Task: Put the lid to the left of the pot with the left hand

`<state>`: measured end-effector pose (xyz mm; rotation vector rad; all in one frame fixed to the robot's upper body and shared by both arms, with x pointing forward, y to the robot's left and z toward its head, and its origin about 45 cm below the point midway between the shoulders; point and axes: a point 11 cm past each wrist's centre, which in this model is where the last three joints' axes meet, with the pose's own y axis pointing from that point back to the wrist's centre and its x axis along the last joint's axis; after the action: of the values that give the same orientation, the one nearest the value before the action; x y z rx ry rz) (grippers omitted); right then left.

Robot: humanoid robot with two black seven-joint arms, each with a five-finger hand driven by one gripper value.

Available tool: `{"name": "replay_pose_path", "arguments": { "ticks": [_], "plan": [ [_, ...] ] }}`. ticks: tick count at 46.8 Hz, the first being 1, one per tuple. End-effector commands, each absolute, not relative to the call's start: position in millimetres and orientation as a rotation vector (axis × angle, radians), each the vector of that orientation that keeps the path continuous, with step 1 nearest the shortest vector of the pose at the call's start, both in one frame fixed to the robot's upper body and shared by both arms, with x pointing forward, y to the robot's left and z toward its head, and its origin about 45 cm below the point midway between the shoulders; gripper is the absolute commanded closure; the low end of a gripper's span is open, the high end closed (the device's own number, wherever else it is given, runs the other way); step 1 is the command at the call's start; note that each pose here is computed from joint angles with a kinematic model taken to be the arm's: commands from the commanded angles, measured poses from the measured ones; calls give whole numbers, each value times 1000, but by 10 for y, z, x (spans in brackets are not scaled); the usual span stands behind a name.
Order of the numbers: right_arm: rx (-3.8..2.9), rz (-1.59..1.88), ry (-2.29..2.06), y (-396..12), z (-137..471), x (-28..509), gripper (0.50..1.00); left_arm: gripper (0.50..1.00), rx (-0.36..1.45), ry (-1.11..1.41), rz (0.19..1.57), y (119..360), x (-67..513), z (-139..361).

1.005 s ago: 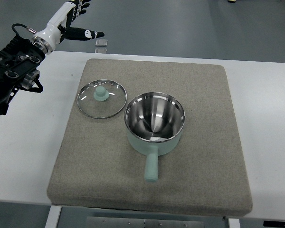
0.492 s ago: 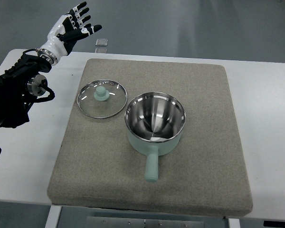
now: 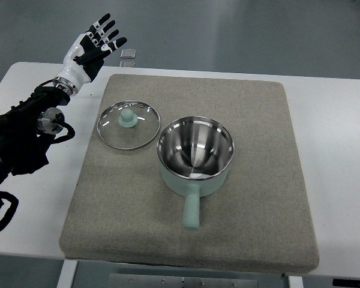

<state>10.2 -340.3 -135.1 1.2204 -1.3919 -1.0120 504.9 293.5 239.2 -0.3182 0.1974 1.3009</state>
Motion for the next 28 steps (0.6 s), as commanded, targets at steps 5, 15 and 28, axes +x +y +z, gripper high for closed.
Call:
{"name": "replay_pose_path", "arguments": {
  "ticks": [5, 15, 28],
  "plan": [
    [1220, -1012, -1392, -3403, -1350, 102, 576, 506, -323, 200, 1307, 2971, 5041, 2384],
    [1220, -1012, -1392, -3403, -1350, 102, 576, 506, -318, 197, 1302, 2958, 5040, 2382],
    [1220, -1012, -1392, -3403, -1350, 102, 576, 506, -305, 193, 1301, 2961, 5033, 2365]
  ]
}}
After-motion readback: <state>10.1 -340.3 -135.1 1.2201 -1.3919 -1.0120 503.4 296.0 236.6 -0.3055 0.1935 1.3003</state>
